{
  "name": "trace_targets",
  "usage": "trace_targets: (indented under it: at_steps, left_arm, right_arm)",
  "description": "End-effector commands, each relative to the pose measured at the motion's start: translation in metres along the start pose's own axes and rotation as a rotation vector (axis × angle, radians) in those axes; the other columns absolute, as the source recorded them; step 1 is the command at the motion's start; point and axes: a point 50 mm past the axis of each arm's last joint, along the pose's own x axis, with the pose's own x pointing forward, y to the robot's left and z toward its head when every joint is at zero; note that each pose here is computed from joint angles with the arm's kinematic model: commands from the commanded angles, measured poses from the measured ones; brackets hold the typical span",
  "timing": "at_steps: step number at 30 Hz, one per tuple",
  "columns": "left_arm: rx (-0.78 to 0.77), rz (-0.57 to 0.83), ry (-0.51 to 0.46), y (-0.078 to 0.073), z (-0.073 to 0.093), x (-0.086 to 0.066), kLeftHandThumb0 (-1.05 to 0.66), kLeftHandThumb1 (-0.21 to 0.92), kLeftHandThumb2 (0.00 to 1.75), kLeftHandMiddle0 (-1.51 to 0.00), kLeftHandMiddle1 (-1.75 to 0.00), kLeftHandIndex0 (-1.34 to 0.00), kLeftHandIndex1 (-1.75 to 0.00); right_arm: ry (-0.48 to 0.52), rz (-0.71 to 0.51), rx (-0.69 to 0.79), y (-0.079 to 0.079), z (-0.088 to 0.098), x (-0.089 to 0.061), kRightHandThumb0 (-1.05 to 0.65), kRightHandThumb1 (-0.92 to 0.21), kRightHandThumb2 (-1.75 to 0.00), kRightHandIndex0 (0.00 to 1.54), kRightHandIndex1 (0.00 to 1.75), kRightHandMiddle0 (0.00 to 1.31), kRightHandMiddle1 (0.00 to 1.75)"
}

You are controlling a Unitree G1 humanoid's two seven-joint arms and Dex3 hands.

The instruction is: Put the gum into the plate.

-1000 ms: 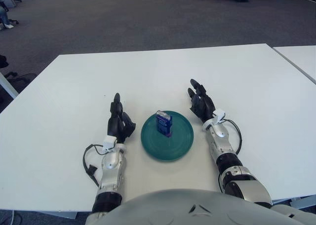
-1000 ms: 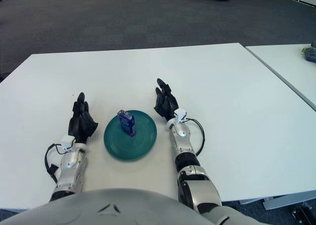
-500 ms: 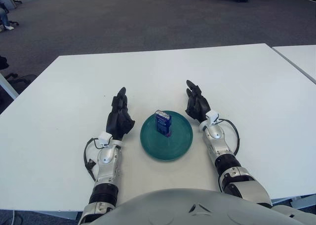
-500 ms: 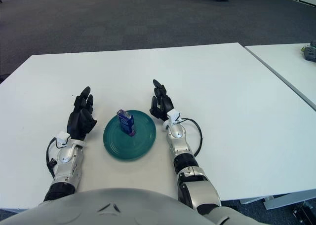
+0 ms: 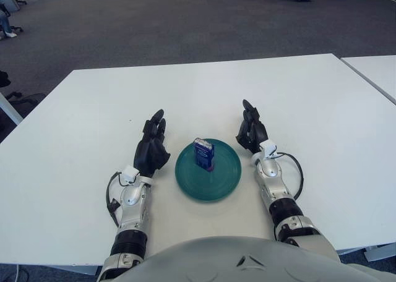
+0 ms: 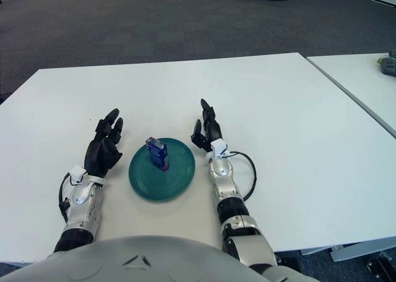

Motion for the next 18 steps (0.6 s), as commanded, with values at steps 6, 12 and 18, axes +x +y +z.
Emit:
trace_targets:
  at_steps: [6,12,18]
  left_arm:
    - [0.034,0.130,0.143,0.002,-0.027,-0.043,-1.05,0.92,1.07,-0.10,0.00,0.00,-0.35]
    - [0.103,0.155,0.100,-0.003,-0.014,-0.044,-1.05,0.92,1.08,-0.09,0.00,0.00,-0.29]
    - [0.148,0.180,0.078,-0.008,-0.004,-0.046,-1.05,0.92,1.11,-0.08,0.00,0.00,-0.24]
  right_arm:
    - [0.251,-0.063,-0.192,0.000,-0.011,-0.067,-0.83,-0.92,-1.01,0.00,0.00,0.00,0.18]
    - [0.300,-0.069,-0.203,-0.002,0.000,-0.060,-0.79,-0.92,-0.94,0.00,0.00,0.00,0.11]
    - [0.307,-0.036,-0.248,-0.008,0.004,-0.063,-0.79,-0.92,-0.89,0.00,0.00,0.00,0.07]
